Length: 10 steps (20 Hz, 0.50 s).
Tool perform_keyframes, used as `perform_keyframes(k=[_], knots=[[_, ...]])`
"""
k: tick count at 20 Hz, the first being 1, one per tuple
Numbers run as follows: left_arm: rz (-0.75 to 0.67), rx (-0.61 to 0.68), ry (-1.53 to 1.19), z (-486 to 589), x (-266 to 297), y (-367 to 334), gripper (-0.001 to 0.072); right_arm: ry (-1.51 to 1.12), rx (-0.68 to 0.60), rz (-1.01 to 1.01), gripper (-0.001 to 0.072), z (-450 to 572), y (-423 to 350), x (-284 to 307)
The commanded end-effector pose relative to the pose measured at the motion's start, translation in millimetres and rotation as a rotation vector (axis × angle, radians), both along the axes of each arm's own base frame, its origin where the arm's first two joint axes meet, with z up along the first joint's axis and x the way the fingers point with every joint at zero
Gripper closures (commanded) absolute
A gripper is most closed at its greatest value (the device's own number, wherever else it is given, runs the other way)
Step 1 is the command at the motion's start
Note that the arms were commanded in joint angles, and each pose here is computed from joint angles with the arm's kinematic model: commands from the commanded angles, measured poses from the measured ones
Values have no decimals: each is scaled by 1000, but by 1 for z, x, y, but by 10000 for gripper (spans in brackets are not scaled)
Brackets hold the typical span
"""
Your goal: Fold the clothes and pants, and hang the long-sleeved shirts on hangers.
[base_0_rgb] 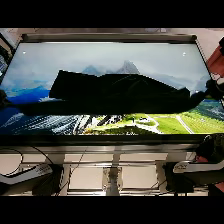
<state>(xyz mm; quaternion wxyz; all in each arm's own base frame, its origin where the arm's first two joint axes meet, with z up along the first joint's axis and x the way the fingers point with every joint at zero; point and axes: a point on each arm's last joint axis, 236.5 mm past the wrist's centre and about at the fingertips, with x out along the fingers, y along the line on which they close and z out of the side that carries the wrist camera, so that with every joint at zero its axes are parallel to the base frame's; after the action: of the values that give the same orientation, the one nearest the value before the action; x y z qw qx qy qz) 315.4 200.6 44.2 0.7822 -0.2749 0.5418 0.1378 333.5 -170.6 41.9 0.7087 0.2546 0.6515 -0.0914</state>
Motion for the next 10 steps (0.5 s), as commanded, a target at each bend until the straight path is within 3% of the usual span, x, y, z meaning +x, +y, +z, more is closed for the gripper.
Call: perform_keyframes(k=[1,7,10], knots=[[-53,15,112,-43,-39,-11,674,83,-60,-51,687,-36,-9,-50],[-33,-59,219,-88,-75,-38,673,152,-146,-102,687,-70,-17,-108],[5,-34,281,-97,-90,-31,674,186,-170,-98,686,-75,-19,-121]])
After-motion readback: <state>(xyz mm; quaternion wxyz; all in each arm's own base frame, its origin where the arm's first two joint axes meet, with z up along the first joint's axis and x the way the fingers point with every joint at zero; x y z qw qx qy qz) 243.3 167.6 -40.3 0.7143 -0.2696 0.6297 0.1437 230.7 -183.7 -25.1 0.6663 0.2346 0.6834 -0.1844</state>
